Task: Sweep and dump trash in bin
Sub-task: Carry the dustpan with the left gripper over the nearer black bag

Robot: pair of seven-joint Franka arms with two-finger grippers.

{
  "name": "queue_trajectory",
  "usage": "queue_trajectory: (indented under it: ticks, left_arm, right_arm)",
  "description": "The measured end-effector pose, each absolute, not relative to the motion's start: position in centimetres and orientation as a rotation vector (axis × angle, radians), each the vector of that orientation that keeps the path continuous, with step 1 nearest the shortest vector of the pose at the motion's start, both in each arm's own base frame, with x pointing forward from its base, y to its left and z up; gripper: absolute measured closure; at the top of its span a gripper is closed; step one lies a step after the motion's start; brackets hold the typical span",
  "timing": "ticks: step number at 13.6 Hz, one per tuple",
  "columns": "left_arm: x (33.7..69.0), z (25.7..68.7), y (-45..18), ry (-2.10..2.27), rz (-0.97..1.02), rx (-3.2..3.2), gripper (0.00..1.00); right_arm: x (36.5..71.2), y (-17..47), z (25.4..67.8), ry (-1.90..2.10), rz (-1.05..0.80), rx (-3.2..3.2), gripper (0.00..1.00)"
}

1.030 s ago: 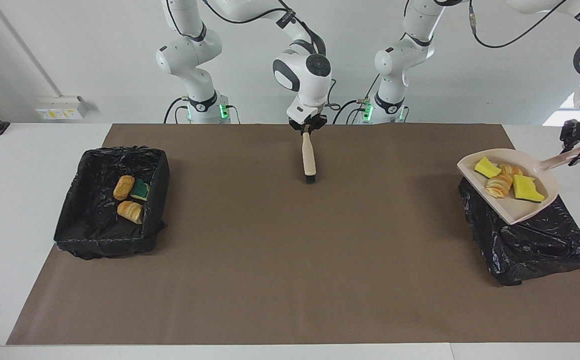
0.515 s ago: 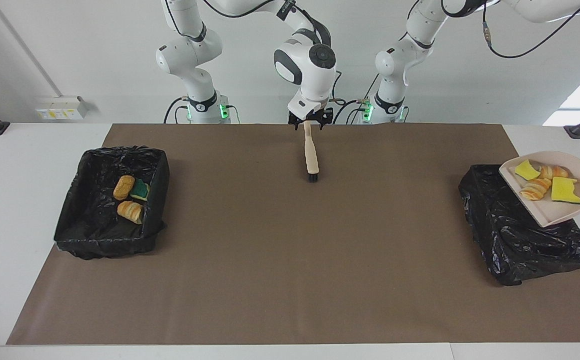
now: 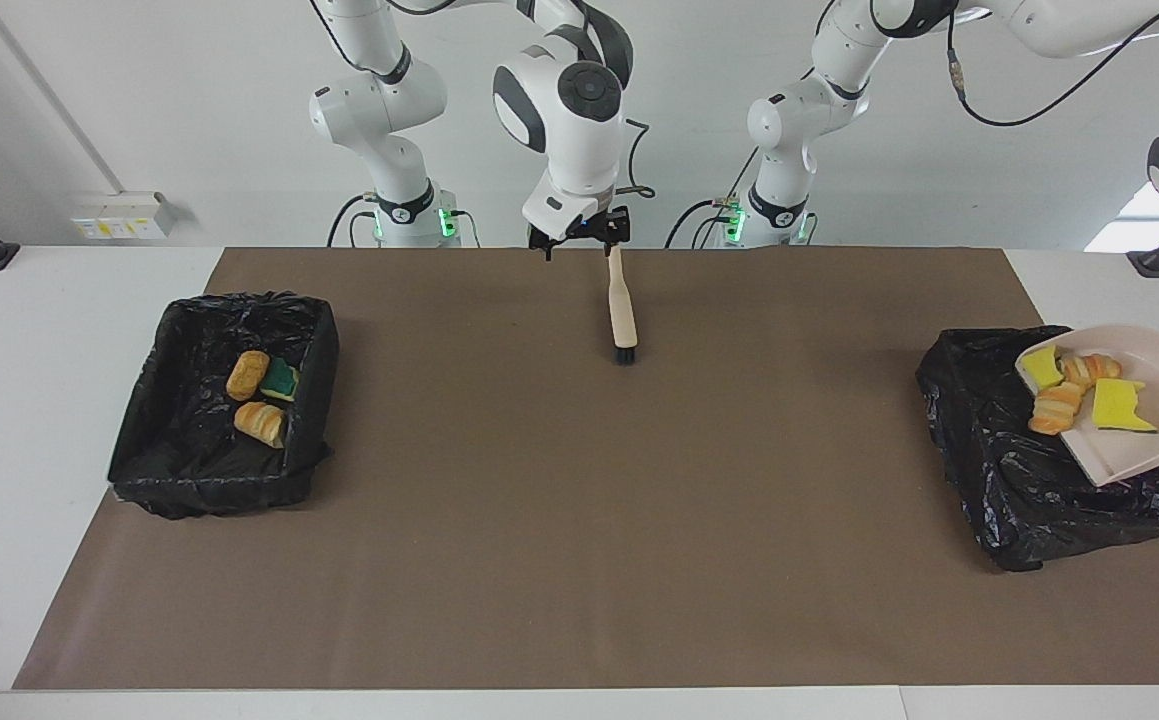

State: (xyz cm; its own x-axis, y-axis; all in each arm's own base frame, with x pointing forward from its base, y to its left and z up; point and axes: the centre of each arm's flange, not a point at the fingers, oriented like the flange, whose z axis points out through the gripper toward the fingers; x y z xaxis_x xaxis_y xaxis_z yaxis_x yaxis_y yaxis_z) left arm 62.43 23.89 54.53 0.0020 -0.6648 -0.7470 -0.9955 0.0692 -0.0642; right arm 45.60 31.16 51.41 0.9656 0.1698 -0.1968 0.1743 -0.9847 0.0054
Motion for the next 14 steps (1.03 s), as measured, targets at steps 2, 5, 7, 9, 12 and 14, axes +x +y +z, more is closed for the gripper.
queue_trajectory:
  ticks: [2,5,7,9,12,14]
  left_arm:
    - [62.7,55.1,23.3,1.712,0.71,-1.609,0.68]
    - [63.1,56.6,22.6,1.679,0.763,-1.511,0.68]
    - [63.5,57.9,21.4,1.661,0.789,-1.437,0.68]
    - [63.9,58.6,19.9,1.654,0.806,-1.377,0.68]
    - [64.3,59.7,18.6,1.653,0.718,-1.43,0.68]
    - [64.3,60.8,18.0,1.67,0.552,-1.573,0.68]
  right_arm:
    - [48.2,26.8,53.5,0.345,-0.26,3.113,0.0]
    - [51.4,19.9,55.4,0.427,-0.201,3.138,0.0]
    - [52.8,16.4,56.3,0.4,-0.167,3.154,0.0]
    - [53.7,13.8,56.6,0.333,-0.145,3.157,0.0]
    - [55.0,10.1,56.9,0.238,-0.068,3.145,0.0]
    - [55.6,6.8,57.0,0.212,-0.058,3.148,0.0]
